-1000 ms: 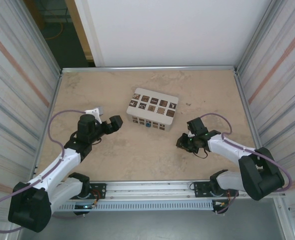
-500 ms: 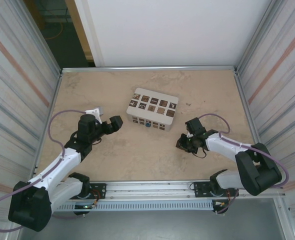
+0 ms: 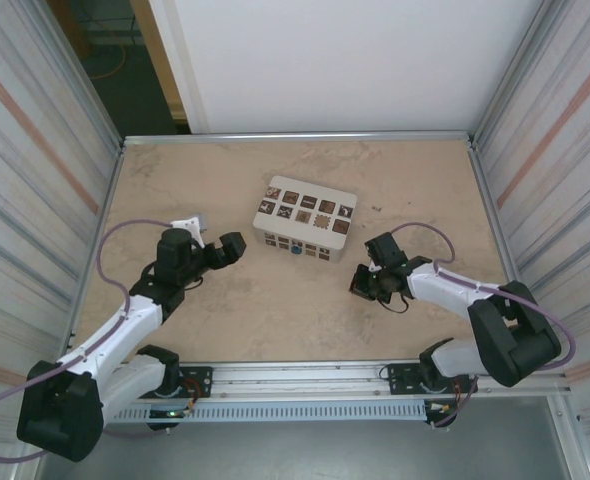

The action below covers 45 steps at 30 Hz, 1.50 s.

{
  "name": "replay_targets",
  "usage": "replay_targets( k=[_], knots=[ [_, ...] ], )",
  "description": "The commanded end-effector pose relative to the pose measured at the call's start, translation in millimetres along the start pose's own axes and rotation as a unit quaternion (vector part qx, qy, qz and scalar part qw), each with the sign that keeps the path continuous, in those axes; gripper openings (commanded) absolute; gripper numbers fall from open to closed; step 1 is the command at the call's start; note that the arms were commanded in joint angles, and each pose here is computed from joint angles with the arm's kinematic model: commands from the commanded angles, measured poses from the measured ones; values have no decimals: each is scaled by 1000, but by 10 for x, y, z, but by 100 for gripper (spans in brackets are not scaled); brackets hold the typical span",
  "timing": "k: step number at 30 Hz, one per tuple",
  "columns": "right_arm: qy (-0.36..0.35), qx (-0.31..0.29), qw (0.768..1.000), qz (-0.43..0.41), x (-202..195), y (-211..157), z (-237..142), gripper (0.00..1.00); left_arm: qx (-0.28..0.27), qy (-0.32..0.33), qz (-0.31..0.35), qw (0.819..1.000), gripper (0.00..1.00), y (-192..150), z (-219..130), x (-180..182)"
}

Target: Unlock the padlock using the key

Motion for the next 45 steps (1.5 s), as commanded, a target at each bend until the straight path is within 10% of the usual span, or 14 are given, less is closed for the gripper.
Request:
replay_targets(
  k=[1, 11, 26, 45],
  knots=[
    [4, -22, 999, -33, 86, 65, -136, 1, -3, 5, 12, 1000, 99, 24, -7, 5],
    [95, -87, 970, -207, 539, 180, -616, 0, -43, -109, 87, 989, 98, 293, -225, -455],
    [299, -196, 808, -467, 1390, -30, -1790, 0, -36, -420, 194, 886, 68, 647, -818, -1587],
    [340, -132, 750, -552, 1888, -321, -1900, 0, 42, -515, 231, 825, 46, 486, -648, -2220]
  ],
)
Point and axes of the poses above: each hand's point on the last joint's axis, 136 mm out from that joint toward the fingers, its own z axis out along the fingers, its own x axis along the line the jaws close on, y = z × x, the point moved 3 cm from there along -z, back along the fingers, and after that the axes turned 7 degrees about z, right-handed, at the moved point
